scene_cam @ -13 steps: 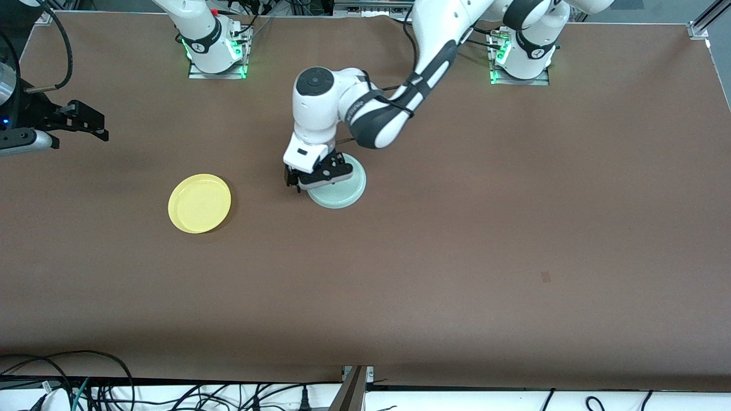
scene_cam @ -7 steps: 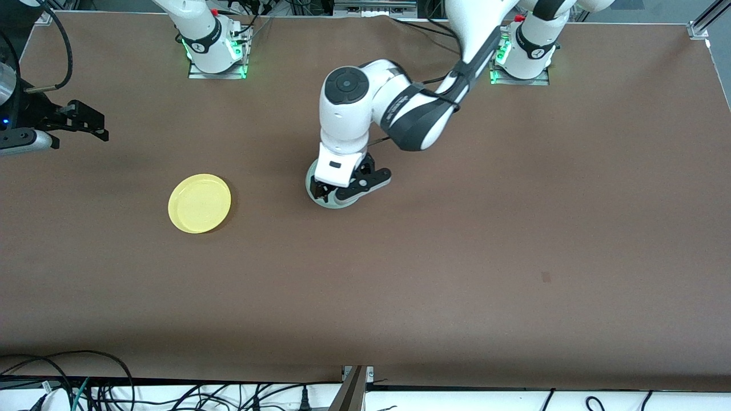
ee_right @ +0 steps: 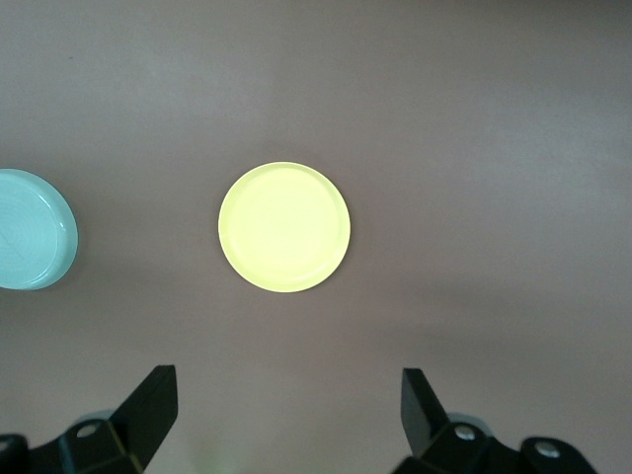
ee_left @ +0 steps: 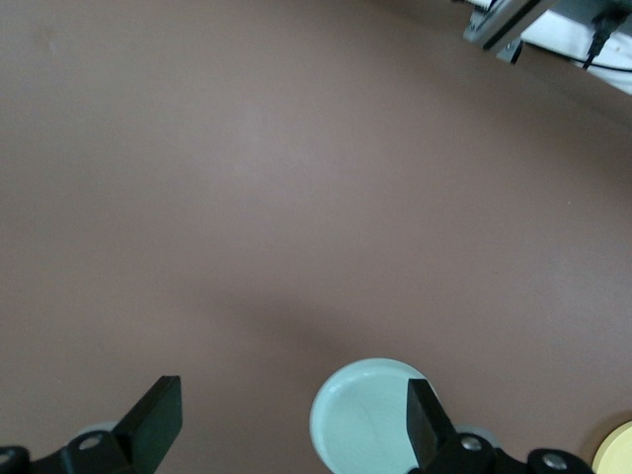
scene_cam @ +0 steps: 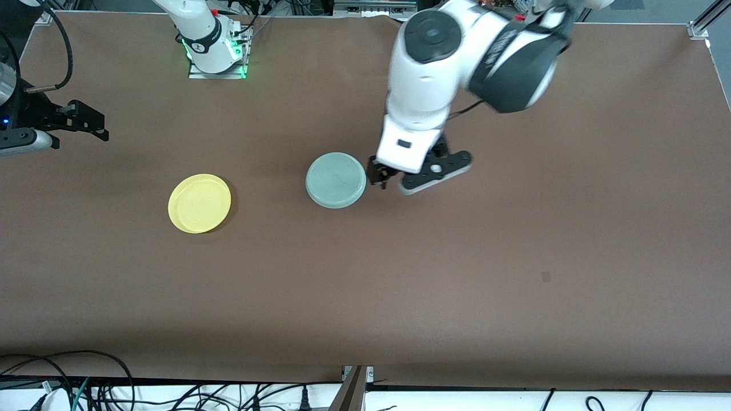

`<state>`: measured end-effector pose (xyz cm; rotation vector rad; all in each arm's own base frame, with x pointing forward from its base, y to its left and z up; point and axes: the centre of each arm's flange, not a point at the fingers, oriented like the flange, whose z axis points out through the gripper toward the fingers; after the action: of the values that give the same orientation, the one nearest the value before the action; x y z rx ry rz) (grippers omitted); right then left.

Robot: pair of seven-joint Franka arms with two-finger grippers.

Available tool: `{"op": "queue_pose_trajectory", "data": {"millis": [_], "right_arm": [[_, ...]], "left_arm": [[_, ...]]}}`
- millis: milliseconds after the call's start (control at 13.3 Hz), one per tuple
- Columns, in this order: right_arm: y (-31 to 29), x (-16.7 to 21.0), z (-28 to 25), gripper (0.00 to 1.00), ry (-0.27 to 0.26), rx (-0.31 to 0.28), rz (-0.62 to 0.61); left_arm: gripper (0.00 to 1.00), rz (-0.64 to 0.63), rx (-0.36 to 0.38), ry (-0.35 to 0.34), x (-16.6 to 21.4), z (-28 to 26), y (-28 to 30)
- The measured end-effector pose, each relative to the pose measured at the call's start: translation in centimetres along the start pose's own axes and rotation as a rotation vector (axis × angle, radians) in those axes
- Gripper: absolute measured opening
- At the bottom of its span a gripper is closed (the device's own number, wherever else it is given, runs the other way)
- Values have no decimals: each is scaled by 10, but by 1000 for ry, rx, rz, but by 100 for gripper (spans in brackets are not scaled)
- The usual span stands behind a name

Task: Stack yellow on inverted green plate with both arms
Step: 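Open the left gripper and withdraw it to the rest pose, then reach the right gripper to the rim of the yellow plate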

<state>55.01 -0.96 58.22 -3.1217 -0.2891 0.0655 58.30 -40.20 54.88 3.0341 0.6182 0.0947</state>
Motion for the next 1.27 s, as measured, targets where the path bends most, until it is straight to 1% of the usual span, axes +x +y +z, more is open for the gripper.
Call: {"op": "queue_pose_trajectory", "data": {"millis": [150,300,375,449,599,674,749,824,974,1124,1199,1273], "right_arm": [[-9,2,0,100,0,-1,-16],[-14,4,2,100,-3,-2,-24],[-12,7,10,100,-16,-7,-24],[-8,13,26,100,-51,-17,-24],[2,26,74,100,-160,-18,-18],[10,31,99,100,-205,-13,-8],[19,37,124,100,-237,-6,4],[29,45,155,100,-243,-4,16],[44,53,225,100,-211,-11,30],[46,47,283,100,-152,-10,44],[46,39,304,100,-119,14,76],[47,30,323,100,-103,50,120]], "left_arm": [[100,107,22,-10,31,-34,-45],[100,207,27,-54,63,-64,-97],[100,273,31,-64,80,-79,-128],[100,339,33,-69,96,-94,-160],[100,432,21,-77,131,-114,-226],[100,472,17,-87,148,-114,-261],[100,497,17,-102,162,-110,-291],[100,506,18,-116,171,-104,-315],[100,497,21,-123,174,-94,-343],[100,474,25,-120,164,-82,-364],[100,463,28,-125,158,-74,-373],[100,454,31,-129,153,-65,-380]]}}
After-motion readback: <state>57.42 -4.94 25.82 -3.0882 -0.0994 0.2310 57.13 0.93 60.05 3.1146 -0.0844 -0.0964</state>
